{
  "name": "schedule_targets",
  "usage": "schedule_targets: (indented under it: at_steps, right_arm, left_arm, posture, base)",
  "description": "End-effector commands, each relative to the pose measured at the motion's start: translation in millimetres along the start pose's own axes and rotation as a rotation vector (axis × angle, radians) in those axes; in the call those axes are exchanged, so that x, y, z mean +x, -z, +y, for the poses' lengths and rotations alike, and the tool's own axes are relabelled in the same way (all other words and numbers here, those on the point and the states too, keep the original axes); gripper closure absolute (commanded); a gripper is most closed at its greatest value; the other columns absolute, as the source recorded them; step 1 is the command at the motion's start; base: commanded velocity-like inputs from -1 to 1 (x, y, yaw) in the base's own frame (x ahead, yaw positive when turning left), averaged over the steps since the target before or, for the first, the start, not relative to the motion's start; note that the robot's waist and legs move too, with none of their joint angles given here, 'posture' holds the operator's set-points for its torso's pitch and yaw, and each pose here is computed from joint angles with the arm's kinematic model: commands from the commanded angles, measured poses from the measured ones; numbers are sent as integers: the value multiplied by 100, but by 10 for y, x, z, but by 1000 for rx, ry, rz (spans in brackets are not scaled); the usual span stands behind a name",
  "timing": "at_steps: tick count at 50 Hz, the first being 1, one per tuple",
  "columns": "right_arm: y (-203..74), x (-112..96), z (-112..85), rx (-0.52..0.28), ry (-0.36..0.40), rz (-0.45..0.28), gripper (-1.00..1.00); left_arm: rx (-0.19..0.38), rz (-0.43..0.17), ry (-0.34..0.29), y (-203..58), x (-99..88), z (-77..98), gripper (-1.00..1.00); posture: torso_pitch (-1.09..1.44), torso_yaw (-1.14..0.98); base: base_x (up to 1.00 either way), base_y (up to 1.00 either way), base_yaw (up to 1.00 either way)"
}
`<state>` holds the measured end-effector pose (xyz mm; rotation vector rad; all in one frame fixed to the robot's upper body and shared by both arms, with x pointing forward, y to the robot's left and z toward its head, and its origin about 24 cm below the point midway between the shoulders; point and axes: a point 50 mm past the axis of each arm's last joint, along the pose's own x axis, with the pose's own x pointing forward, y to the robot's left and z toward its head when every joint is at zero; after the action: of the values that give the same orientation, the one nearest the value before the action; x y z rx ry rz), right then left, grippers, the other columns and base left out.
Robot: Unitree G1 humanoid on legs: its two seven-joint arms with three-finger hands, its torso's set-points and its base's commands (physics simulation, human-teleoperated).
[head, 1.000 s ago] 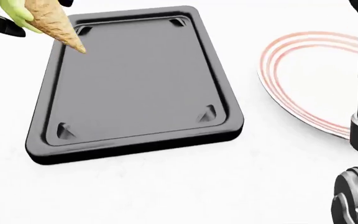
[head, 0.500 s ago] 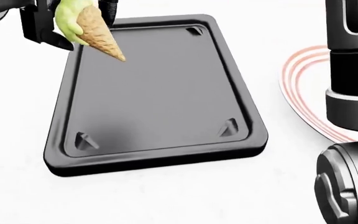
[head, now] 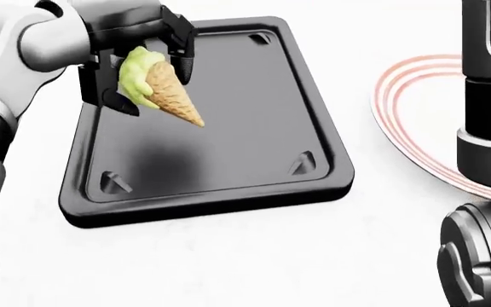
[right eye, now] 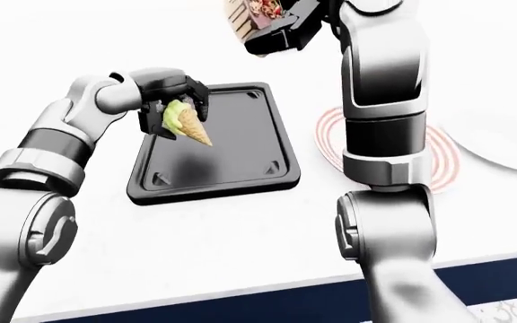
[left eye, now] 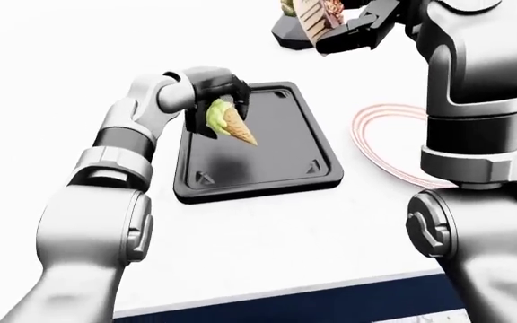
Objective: Move the dessert items from the plate to the tray.
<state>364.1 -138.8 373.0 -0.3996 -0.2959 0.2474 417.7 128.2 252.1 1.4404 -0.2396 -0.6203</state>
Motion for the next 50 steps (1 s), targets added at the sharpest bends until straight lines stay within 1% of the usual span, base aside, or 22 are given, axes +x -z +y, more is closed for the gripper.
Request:
schedule_targets:
  at_steps: [1,3,14,15,18,20,21,22,30,33,36,38,39,42,43,44,45,46,47,48,49,50]
  right_arm:
    - [-296,-76,-96,-23,45,-121,100]
    - [-300,-80,-98,-21,47,-122,100]
    - [-293,-82,-105,-21,50,-123,100]
    - [-299,-83,-99,-21,46,-124,100]
    - [-293,-85,-103,-22,50,-124,100]
    - [-279,-87,-99,-23,50,-123,100]
    - [-277,-90,-93,-18,49,-122,100]
    - [-275,-92,-91,-22,48,-122,100]
    - [-289,-85,-90,-22,44,-124,100]
    - [-272,-60,-71,-27,39,-121,100]
    - [-276,-11,-53,-39,36,-120,100]
    - [-277,21,-41,-49,30,-116,100]
    - [-271,46,-34,-70,28,-111,100]
    - [-231,106,-22,-96,19,-94,100]
    - [-193,152,-5,-144,8,-55,100]
    - [-175,180,12,-155,-14,-37,100]
    - [-150,220,23,-222,-8,-2,100]
    - [-184,255,37,-186,-22,-22,100]
    - [-173,304,47,-229,-16,7,100]
    - [-180,345,91,-286,-47,10,100]
    - [-173,382,121,-316,-56,29,100]
    - [-170,406,148,-357,-77,30,100]
  left_arm:
    - [27,-13,-80,-59,-59,247,68]
    - [36,-8,-44,-43,-52,195,67]
    - [44,20,-20,13,-61,144,56]
    - [51,28,-22,22,-67,151,40]
    - [54,34,-24,28,-74,166,20]
    - [63,39,-21,37,-77,159,-11]
    - [74,44,-20,45,-84,165,-73]
    - [79,47,-22,50,-87,167,-100]
    - [98,91,-31,110,-161,280,-100]
    - [71,100,-121,118,-252,492,-100]
    - [22,127,-292,121,-458,901,-100]
    - [10,149,-351,156,-570,1035,-100]
    - [-34,172,-410,206,-676,1142,-100]
    - [-60,206,-478,283,-850,1272,-100]
    - [-91,243,-523,345,-973,1354,-100]
    - [-94,253,-545,359,-1024,1387,-100]
    - [-143,273,-578,396,-1096,1428,-100]
    - [-145,258,-594,388,-1144,1454,-100]
    - [-208,263,-635,405,-1197,1485,-100]
    - [-227,264,-651,409,-1241,1491,-100]
    - [-296,300,-679,440,-1299,1505,-100]
    - [-289,307,-717,419,-1358,1538,-100]
  posture:
    - [0,0]
    - [0,0]
    - [0,0]
    - [0,0]
    - [0,0]
    - [0,0]
    - [0,0]
    - [0,0]
    - [0,0]
    - [0,0]
    - [0,0]
    - [0,0]
    - [0,0]
    - [0,0]
    - [0,0]
    - [0,0]
    - [0,0]
    - [0,0]
    - [0,0]
    - [0,0]
    - [0,0]
    - [0,0]
  base:
    - [0,0,0]
    - [0,0,0]
    - [0,0,0]
    - [0,0,0]
    - [0,0,0]
    - [0,0,0]
    - [0,0,0]
    - [0,0,0]
    - [0,0,0]
    - [0,0,0]
    - [0,0,0]
    - [0,0,0]
    - [0,0,0]
    - [0,0,0]
    - [0,0,0]
    - [0,0,0]
    - [0,0,0]
    - [0,0,0]
    - [0,0,0]
    - [0,0,0]
    - [0,0,0]
    - [0,0,0]
